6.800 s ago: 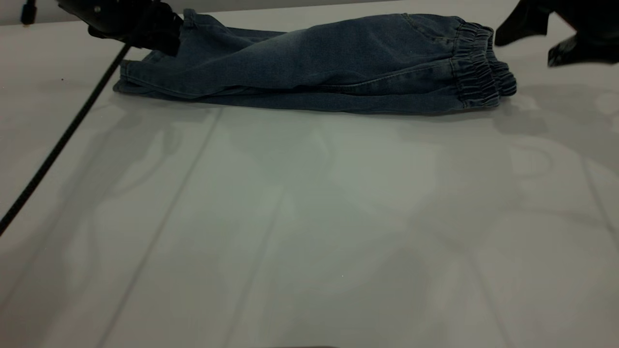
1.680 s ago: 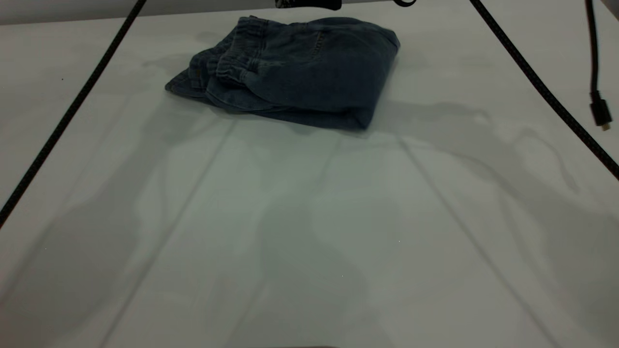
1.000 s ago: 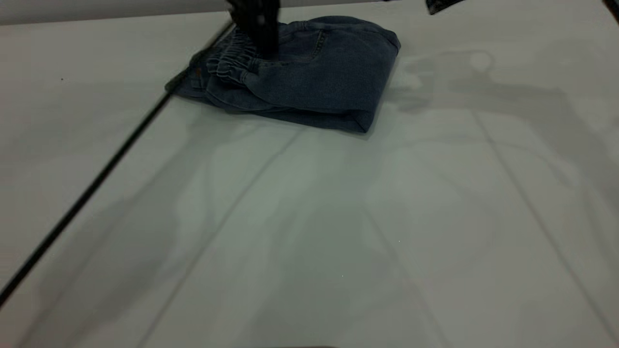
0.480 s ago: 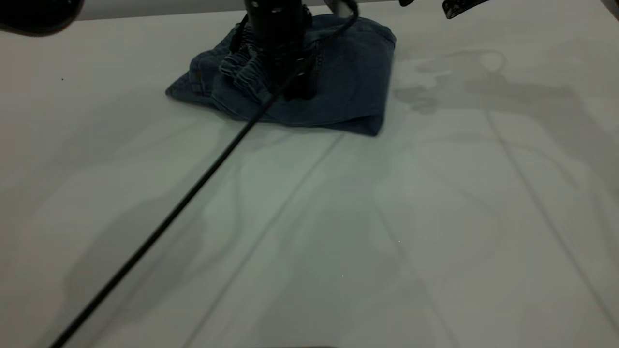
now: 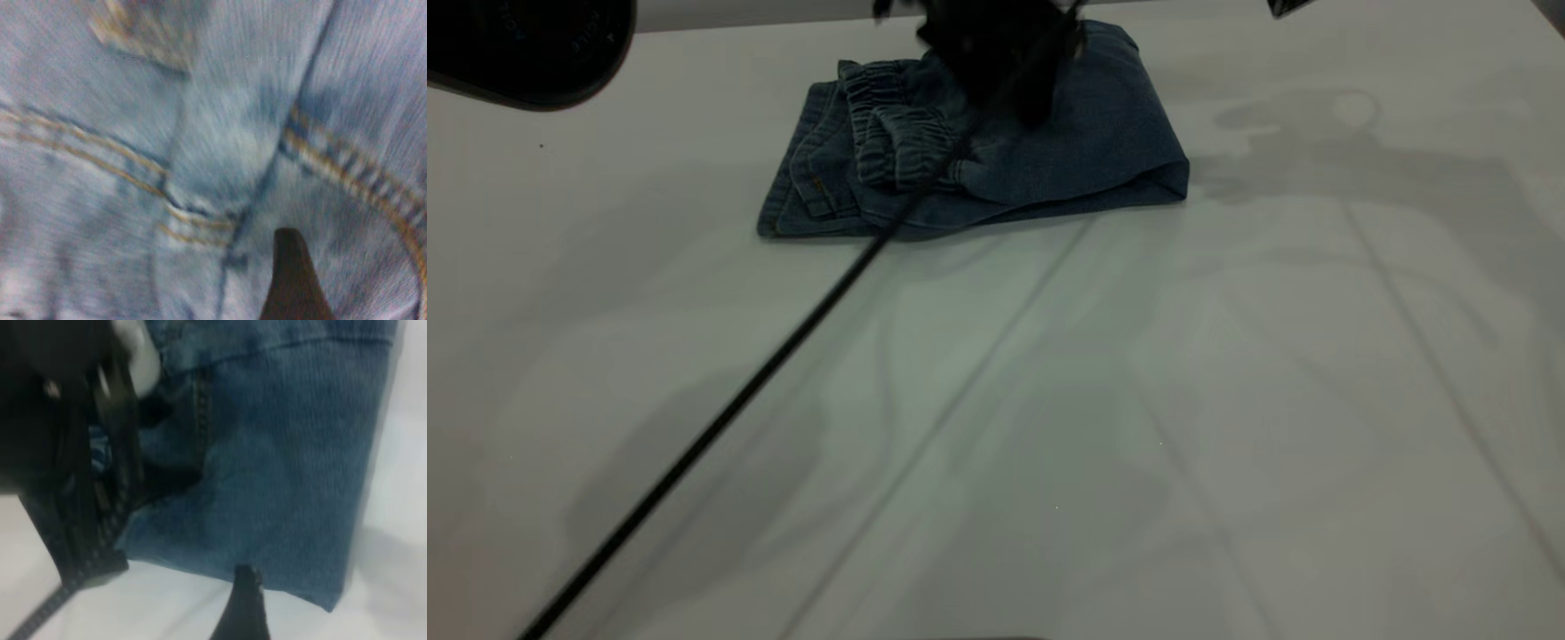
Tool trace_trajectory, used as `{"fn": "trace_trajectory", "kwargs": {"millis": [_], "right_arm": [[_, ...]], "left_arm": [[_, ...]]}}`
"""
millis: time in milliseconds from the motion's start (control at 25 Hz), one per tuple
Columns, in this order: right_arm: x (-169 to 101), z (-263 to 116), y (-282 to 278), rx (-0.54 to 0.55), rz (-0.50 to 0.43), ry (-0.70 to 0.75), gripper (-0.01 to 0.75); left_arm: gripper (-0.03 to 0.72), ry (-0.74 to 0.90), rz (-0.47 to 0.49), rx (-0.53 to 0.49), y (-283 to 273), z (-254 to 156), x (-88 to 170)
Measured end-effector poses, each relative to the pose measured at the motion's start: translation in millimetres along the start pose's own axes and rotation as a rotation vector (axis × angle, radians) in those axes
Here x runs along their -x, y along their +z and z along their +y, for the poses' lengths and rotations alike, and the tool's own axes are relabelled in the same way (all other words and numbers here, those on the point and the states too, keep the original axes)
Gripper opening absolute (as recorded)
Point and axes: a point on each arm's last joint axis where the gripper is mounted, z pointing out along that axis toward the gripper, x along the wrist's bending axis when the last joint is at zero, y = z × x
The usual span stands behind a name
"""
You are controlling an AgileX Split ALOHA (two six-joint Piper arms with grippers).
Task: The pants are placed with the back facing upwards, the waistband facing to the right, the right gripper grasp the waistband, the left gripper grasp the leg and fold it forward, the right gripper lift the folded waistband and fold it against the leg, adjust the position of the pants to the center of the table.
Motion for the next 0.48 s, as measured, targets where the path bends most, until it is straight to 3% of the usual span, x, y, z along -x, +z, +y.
{"fn": "trace_trajectory", "kwargs": {"millis": [240,480], "right_arm": [[-26,15,-59,0.076,-0.004,-0.075,0.559],[-71,16,-151,0.151,-0.002,-0.174,0.559]], "left_arm": [[0.427,-0.037,0.035,0.153,-57,26,-3],[0.427,-0.081,0.097,0.308,-146,45,-5]]}}
